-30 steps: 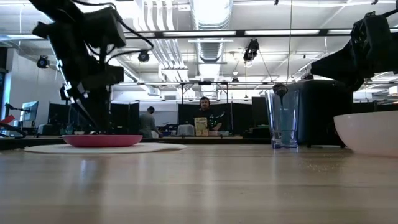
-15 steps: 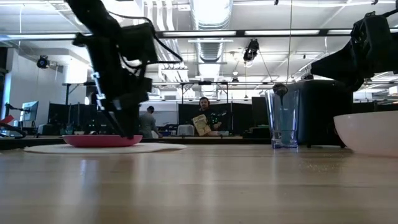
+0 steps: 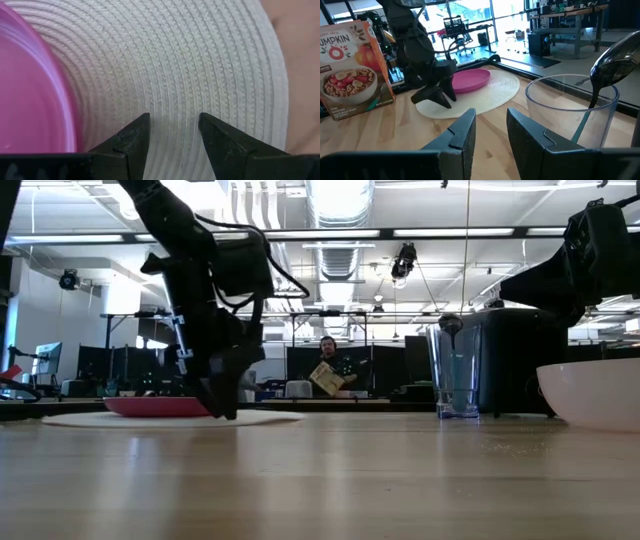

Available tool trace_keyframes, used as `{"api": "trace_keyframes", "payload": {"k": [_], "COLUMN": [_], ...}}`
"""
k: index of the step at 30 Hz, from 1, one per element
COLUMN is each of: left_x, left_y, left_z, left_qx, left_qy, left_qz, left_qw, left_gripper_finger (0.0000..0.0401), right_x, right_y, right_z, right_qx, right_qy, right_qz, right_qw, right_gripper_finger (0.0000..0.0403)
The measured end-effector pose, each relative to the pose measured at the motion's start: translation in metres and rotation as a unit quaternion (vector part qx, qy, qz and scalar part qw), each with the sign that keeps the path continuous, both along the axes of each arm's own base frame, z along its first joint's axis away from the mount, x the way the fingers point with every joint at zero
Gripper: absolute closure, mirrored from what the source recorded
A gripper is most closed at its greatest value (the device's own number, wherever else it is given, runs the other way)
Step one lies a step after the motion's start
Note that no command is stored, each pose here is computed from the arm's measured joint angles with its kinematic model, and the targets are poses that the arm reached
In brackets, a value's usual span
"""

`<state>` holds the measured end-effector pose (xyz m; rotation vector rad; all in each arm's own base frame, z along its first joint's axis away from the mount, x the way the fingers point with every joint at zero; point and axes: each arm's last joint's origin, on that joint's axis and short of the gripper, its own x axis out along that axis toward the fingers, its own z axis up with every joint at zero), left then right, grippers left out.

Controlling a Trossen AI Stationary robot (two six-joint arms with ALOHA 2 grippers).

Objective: Arrange a breakfast setting
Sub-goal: Move the white mat to the middle of the table

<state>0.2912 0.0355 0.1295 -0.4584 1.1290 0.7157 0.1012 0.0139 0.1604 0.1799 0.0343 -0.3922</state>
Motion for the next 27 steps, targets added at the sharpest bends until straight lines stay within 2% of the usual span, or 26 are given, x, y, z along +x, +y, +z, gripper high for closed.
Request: {"api": "trace_keyframes", "payload": {"k": [7,12,20,27], "left_x": [0.012,0.018,0.025,0.025], "left_y": [-0.018,-0.038,-0.078,-0.086], "left_z": [-0.003,-0.002,0.001,0.003], "left_qx": [-0.021,-0.038,-0.097,-0.093], "left_qy": [-0.045,-0.073,-0.116,-0.116], "left_qz": [-0.038,-0.089,-0.218,-0.231], "left_qw": [0.998,0.993,0.964,0.961], "left_gripper_finger": [0.0241,0.0241,0.0241,0.0241], "right_x": [0.000,0.000,0.000,0.000], "right_y": [0.000,0.000,0.000,0.000], "right_z": [0.000,0.000,0.000,0.000], "right_qx": [0.000,0.000,0.000,0.000], "right_qy": [0.000,0.000,0.000,0.000], "right_qz": [0.000,0.000,0.000,0.000], "right_qw": [1.000,1.000,1.000,1.000], "right_gripper_finger": [0.0303,0.0303,0.0303,0.0303]}}
